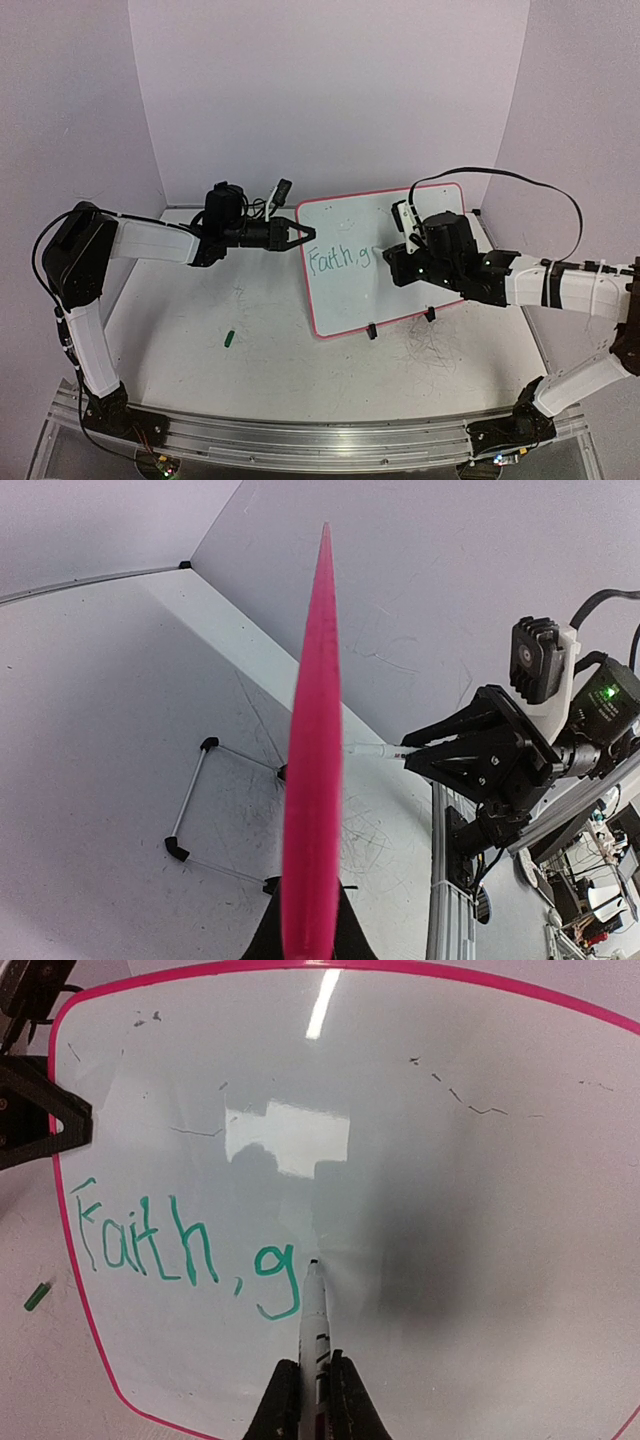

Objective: Write a sentence on the whiteboard

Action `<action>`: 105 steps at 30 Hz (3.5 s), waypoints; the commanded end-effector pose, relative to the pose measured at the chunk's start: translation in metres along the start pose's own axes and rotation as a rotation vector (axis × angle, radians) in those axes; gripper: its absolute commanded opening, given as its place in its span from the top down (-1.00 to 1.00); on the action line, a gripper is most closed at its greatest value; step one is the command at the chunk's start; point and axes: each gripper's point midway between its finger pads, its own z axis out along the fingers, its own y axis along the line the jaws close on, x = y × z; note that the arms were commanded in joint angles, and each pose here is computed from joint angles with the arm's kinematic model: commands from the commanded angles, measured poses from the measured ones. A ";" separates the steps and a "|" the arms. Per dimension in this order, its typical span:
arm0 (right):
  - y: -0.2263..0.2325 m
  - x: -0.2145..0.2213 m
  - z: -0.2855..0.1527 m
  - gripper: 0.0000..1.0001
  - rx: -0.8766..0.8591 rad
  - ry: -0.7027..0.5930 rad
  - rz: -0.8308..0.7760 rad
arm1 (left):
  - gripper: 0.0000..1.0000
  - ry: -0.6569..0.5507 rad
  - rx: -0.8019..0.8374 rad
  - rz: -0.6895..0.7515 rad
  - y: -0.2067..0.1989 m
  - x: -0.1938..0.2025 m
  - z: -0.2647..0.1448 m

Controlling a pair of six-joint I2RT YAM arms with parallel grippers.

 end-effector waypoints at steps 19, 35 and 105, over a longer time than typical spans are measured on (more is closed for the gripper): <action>0.002 -0.009 0.007 1.00 0.010 -0.016 0.012 | 1.00 0.009 -0.105 -0.012 0.015 -0.002 -0.004; -0.005 0.010 0.006 1.00 0.039 0.030 0.013 | 1.00 0.014 -0.108 -0.015 0.016 0.001 -0.005; -0.019 -0.023 0.012 1.00 0.127 -0.060 0.048 | 1.00 0.016 -0.110 -0.013 0.015 -0.002 -0.004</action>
